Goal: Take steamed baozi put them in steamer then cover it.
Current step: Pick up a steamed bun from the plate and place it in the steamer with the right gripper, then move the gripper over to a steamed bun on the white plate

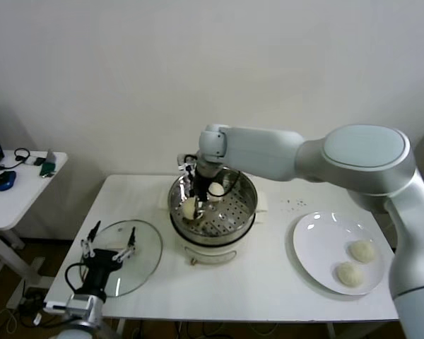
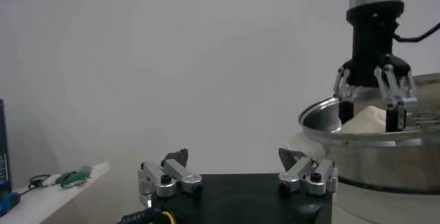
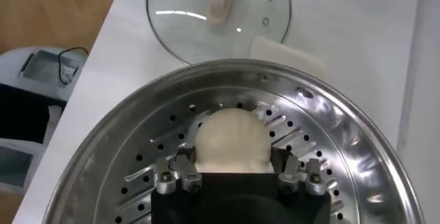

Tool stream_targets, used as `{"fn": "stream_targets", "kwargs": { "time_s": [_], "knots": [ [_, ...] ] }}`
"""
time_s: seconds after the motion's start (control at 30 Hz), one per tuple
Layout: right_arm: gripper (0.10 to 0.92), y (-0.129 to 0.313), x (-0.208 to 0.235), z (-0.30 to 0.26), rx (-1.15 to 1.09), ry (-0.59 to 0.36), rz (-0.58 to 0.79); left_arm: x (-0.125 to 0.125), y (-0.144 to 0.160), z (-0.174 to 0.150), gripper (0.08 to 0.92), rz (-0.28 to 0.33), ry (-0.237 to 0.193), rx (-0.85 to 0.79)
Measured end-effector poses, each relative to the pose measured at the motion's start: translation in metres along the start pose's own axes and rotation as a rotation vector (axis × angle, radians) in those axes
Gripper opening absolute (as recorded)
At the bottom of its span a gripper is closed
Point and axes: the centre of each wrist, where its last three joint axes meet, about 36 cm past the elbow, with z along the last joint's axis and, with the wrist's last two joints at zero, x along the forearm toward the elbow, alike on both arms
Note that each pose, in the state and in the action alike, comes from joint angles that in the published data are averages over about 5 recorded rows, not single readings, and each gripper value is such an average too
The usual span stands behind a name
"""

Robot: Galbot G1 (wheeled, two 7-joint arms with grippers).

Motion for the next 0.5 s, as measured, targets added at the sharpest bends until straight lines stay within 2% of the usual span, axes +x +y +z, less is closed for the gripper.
{"fn": "stream_targets", "kwargs": {
  "time_s": [0.13, 0.3, 0.5],
  "knots": [
    [0.728, -0.001, -0.003, 0.001, 0.001, 0.007, 0.000, 0.000, 0.000, 0.002, 0.823, 0.000, 0.005, 0.000],
    [0.813, -0.001, 0.000, 0.001, -0.001, 0.003, 0.002, 0.000, 0.001, 0.003, 0.823, 0.000, 0.007, -0.002],
    [0.822, -0.002, 0.015, 0.007, -0.006, -0.004, 0.007, -0.001, 0.002, 0.002, 0.823, -0.001, 0.004, -0.003]
  ]
}}
